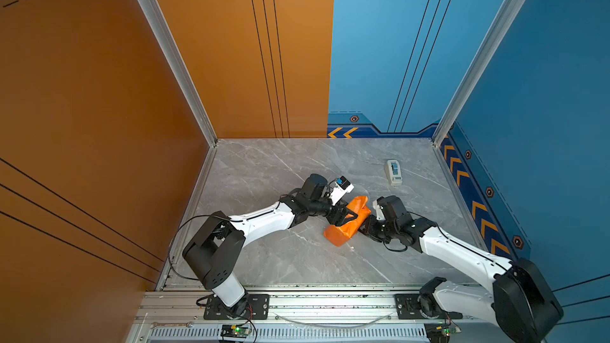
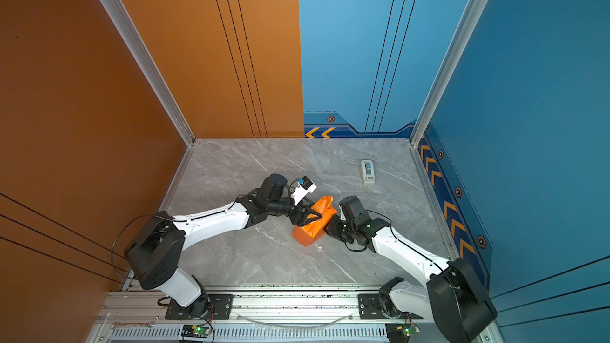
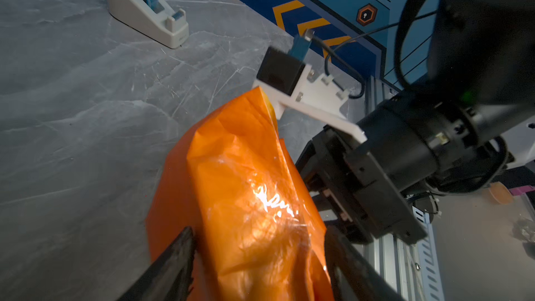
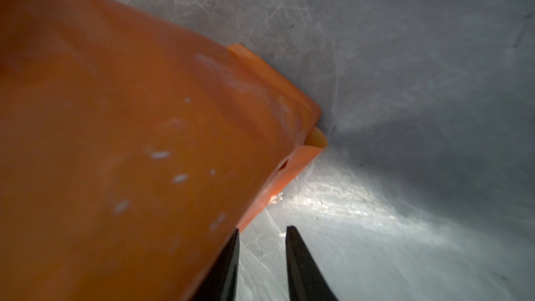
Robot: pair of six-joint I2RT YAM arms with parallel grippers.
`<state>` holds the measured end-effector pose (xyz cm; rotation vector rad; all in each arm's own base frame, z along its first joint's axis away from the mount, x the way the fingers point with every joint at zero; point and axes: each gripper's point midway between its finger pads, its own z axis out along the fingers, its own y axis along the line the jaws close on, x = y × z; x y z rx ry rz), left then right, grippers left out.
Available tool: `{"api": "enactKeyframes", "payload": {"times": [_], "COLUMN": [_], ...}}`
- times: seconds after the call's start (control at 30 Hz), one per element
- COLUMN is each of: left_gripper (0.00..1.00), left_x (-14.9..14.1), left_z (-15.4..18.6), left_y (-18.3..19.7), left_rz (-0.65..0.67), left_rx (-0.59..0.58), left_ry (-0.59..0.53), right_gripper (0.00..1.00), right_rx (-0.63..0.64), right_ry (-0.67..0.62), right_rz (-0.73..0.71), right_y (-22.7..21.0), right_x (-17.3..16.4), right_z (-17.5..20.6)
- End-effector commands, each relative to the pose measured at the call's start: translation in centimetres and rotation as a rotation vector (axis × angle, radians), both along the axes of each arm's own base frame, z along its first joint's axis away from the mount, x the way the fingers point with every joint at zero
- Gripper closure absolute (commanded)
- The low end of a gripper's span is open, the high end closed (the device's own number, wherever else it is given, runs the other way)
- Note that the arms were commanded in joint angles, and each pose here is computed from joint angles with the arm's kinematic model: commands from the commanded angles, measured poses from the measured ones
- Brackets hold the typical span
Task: Wrap a gift box in wrapping paper
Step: Lay the gift box flat at the center of the table, then reset both arms
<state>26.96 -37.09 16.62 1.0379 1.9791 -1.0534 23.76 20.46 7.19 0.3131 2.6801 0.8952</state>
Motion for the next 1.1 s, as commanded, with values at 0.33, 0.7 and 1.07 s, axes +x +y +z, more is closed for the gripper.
{"api": "enactKeyframes", "payload": {"times": [0.33, 0.7, 1.07], "left_gripper": [0.28, 0.19, 0.02], "left_x": [-5.0, 3.2, 9.6], "left_z": [-3.9, 3.0, 3.2], "left_y": [-0.2, 3.8, 28.7], "left_rz": [-0.153, 0.221, 1.133], "left_rx": [0.271, 0.103, 0.365], "left_ry": [-0.139, -0.184, -0.479], "right_gripper": [0.63, 0.53, 0.0], "right_rx": [-0.042, -0.093, -0.63], "right_ry": [-0.021, -0.362, -0.7], "right_rz": [-0.171, -0.255, -0.305], "right_y": [-5.6, -10.6, -19.5], "right_x": [1.4, -0.1, 6.8], "right_z": [-2.2, 7.9, 10.8]}}
